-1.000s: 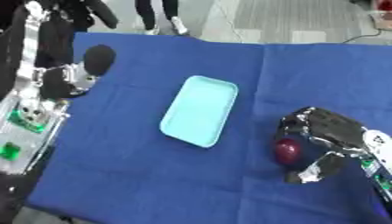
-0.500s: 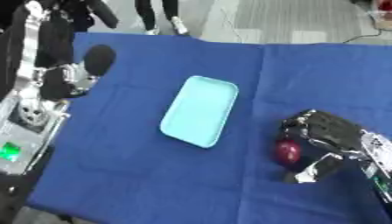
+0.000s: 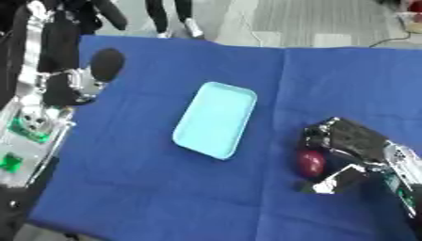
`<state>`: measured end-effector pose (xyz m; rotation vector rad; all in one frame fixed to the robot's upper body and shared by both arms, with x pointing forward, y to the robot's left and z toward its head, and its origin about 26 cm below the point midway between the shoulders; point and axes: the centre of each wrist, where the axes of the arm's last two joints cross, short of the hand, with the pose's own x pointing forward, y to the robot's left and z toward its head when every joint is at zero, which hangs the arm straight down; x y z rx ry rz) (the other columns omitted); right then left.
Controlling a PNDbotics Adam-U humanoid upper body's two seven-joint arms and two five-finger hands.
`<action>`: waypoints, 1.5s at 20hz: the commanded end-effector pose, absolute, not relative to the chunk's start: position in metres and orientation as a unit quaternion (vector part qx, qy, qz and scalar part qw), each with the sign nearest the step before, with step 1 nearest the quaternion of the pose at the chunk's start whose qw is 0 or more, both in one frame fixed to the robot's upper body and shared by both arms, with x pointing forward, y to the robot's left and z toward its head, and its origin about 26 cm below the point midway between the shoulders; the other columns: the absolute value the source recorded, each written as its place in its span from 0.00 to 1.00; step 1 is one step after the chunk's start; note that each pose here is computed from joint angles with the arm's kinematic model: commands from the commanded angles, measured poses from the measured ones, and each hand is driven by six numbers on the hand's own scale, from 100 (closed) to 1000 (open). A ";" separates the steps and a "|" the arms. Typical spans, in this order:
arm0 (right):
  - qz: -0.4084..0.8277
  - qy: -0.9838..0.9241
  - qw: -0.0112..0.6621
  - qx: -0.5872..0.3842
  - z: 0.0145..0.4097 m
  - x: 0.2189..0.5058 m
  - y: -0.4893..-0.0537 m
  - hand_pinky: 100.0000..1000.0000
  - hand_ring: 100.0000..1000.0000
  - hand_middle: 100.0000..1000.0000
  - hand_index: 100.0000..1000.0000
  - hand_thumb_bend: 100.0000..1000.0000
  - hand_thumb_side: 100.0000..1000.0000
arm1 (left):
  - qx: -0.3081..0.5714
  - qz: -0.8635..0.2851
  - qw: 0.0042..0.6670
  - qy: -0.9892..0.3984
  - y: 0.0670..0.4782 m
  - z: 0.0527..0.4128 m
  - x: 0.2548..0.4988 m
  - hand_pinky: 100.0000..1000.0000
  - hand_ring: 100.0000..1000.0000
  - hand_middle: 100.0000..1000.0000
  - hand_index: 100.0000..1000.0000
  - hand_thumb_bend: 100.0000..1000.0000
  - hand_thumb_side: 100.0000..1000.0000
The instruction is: Pick up objects on the table and place them in the box.
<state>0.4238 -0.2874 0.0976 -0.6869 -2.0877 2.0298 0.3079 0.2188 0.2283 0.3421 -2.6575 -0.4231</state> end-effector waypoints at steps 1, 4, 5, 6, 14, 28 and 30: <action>0.664 -0.708 0.069 -0.230 0.104 0.427 -0.290 0.00 0.21 0.41 0.60 0.55 0.70 | 0.127 -0.161 0.198 -0.959 0.222 0.237 0.306 0.34 0.40 0.59 0.72 0.51 0.57; 0.655 -0.720 0.077 -0.216 0.099 0.427 -0.291 0.00 0.15 0.41 0.59 0.54 0.63 | 0.127 -0.161 0.198 -0.959 0.222 0.237 0.306 0.34 0.40 0.59 0.72 0.51 0.57; 0.653 -0.723 0.079 -0.213 0.099 0.427 -0.291 0.00 0.13 0.41 0.59 0.54 0.62 | 0.127 -0.161 0.198 -0.959 0.222 0.237 0.306 0.34 0.40 0.59 0.72 0.51 0.57; 0.651 -0.725 0.081 -0.210 0.099 0.427 -0.291 0.00 0.12 0.41 0.59 0.54 0.62 | 0.127 -0.161 0.198 -0.958 0.222 0.237 0.306 0.34 0.40 0.59 0.72 0.51 0.57; 0.626 -0.750 0.089 -0.194 0.099 0.425 -0.288 0.00 0.00 0.28 0.49 0.43 0.58 | 0.127 -0.163 0.198 -0.958 0.222 0.236 0.306 0.34 0.40 0.59 0.72 0.51 0.57; 0.547 -0.817 0.088 -0.157 0.109 0.421 -0.274 0.00 0.00 0.01 0.31 0.33 0.71 | 0.126 -0.168 0.199 -0.957 0.222 0.236 0.306 0.34 0.40 0.59 0.72 0.50 0.58; 0.545 -0.820 0.089 -0.153 0.109 0.420 -0.272 0.00 0.00 0.00 0.30 0.26 0.71 | 0.126 -0.168 0.200 -0.957 0.222 0.236 0.306 0.34 0.39 0.59 0.72 0.50 0.58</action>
